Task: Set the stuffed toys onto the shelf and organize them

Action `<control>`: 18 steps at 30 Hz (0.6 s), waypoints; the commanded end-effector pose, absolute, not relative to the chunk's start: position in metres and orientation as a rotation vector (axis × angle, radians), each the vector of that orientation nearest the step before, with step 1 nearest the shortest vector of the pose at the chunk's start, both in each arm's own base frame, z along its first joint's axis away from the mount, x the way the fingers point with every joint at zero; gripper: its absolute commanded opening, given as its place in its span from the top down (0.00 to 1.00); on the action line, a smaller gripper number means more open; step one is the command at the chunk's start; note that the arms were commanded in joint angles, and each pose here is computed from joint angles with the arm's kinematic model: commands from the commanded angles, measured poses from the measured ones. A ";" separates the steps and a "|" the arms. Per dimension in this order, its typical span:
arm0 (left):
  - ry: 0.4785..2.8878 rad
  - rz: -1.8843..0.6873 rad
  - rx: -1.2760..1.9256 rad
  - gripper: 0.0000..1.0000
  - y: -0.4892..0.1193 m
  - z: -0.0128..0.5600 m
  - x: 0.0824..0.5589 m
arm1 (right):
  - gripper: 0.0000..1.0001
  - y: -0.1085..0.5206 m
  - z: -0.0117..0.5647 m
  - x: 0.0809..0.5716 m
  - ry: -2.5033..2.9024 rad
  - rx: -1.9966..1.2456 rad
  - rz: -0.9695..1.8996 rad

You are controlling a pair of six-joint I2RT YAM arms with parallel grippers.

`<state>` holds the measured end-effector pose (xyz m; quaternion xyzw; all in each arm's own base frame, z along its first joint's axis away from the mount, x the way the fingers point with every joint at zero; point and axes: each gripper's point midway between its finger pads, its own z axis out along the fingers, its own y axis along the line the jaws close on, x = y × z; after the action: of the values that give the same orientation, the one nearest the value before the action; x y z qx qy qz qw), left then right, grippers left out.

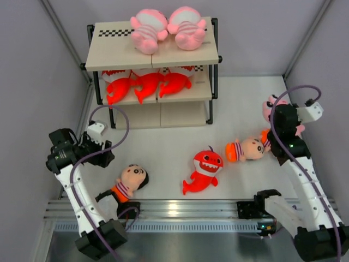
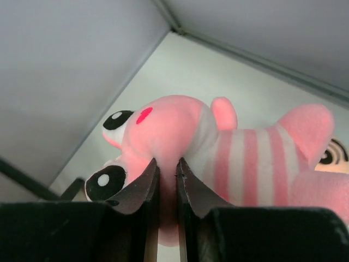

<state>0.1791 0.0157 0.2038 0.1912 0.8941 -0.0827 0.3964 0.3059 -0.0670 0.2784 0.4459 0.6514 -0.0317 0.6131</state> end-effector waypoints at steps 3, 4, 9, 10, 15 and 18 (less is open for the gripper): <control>2.275 -0.347 0.690 0.32 -0.016 0.185 0.188 | 1.00 0.004 0.302 0.292 1.543 0.848 0.045; 2.322 -0.304 0.755 0.32 -0.020 0.173 0.190 | 1.00 0.028 0.306 0.288 1.554 0.804 0.094; 2.308 -0.298 0.948 0.32 -0.063 0.162 0.191 | 1.00 0.105 0.321 0.273 1.604 0.645 0.175; 2.264 -0.324 1.021 0.30 -0.077 0.166 0.185 | 1.00 0.133 0.319 0.264 1.628 0.571 0.193; 2.110 -0.383 1.143 0.17 -0.111 0.201 0.179 | 1.00 0.217 0.334 0.241 1.679 0.401 0.332; 2.053 -0.416 1.164 0.11 -0.124 0.223 0.183 | 1.00 0.268 0.338 0.233 1.720 0.326 0.453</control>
<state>0.1661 -0.1098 0.1843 0.4573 0.8194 -0.1575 0.3077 0.2385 0.2440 0.3115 0.1313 0.7616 0.1547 0.6155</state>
